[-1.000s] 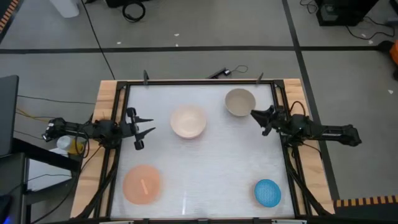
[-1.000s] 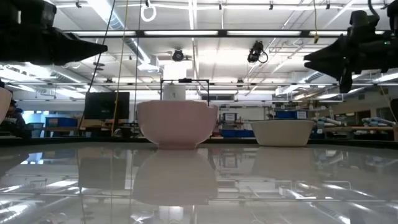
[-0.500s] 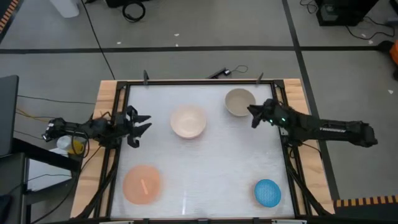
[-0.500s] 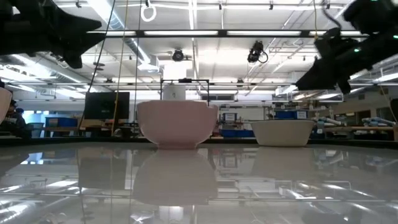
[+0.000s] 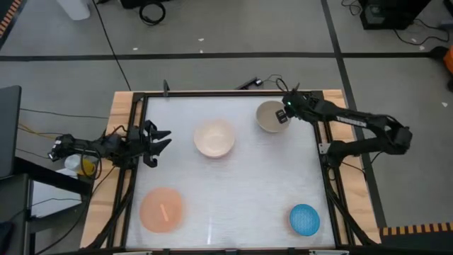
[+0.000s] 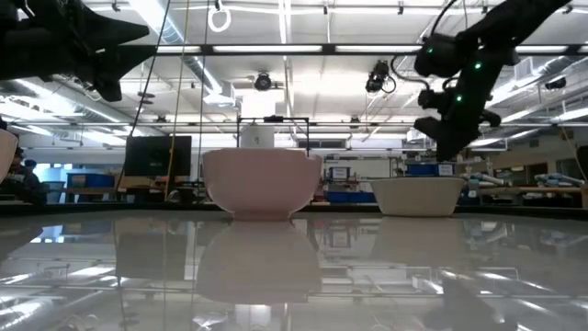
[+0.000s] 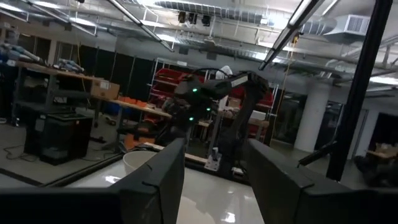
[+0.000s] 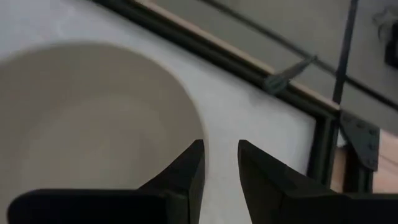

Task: Nest bowls inside each other
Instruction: Stack the gray bowl on the pink bowl

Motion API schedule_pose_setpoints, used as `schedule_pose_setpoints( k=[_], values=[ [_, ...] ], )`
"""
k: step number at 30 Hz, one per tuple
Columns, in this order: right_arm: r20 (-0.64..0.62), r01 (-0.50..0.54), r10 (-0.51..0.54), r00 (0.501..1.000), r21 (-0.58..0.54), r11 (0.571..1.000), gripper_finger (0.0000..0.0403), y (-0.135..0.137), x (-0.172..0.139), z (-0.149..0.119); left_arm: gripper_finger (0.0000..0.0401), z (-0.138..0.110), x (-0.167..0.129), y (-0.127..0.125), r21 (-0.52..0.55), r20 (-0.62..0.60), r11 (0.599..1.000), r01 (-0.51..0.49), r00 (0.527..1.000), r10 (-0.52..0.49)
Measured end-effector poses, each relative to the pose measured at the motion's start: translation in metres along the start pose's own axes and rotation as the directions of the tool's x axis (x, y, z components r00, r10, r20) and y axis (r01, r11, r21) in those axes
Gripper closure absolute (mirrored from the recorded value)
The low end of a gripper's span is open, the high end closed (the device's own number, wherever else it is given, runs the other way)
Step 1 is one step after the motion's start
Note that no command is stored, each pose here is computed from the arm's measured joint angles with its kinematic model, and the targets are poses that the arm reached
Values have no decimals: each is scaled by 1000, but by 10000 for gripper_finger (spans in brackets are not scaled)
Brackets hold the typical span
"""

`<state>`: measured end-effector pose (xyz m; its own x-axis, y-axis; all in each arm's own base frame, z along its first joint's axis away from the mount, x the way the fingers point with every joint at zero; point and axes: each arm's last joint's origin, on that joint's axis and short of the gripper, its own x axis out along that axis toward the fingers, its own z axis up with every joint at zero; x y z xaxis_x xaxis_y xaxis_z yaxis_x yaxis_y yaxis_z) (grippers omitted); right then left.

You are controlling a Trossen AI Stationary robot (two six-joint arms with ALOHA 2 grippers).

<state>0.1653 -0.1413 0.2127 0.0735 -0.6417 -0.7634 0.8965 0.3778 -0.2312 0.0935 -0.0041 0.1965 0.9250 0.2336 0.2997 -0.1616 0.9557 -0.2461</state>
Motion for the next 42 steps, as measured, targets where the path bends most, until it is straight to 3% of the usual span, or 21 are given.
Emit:
schedule_pose_setpoints(
  k=[11,17,22,25,32,38,42],
  values=[
    [-202,-19,22,979,18,1000,298,-6,38,-2,229,-3,0,0,10,-32,1000,-5,999,5],
    [-256,-116,115,960,10,993,302,-2,52,-3,229,-3,0,0,60,-31,998,-3,1000,5],
    [-244,-221,216,946,5,975,355,2,54,0,229,-3,0,0,61,-32,998,-3,999,5],
    [-152,-346,345,926,21,938,389,4,42,10,229,-4,0,1,65,-36,998,-6,999,8],
    [153,-552,551,820,-42,833,391,24,-21,61,229,-4,0,4,70,-24,991,-112,993,114],
    [220,-628,645,732,-148,764,391,65,-56,87,229,-4,0,5,75,-28,987,-139,990,141],
    [157,-655,684,713,-201,728,391,105,-48,88,229,-5,0,5,75,-31,987,-139,989,142]
  ],
)
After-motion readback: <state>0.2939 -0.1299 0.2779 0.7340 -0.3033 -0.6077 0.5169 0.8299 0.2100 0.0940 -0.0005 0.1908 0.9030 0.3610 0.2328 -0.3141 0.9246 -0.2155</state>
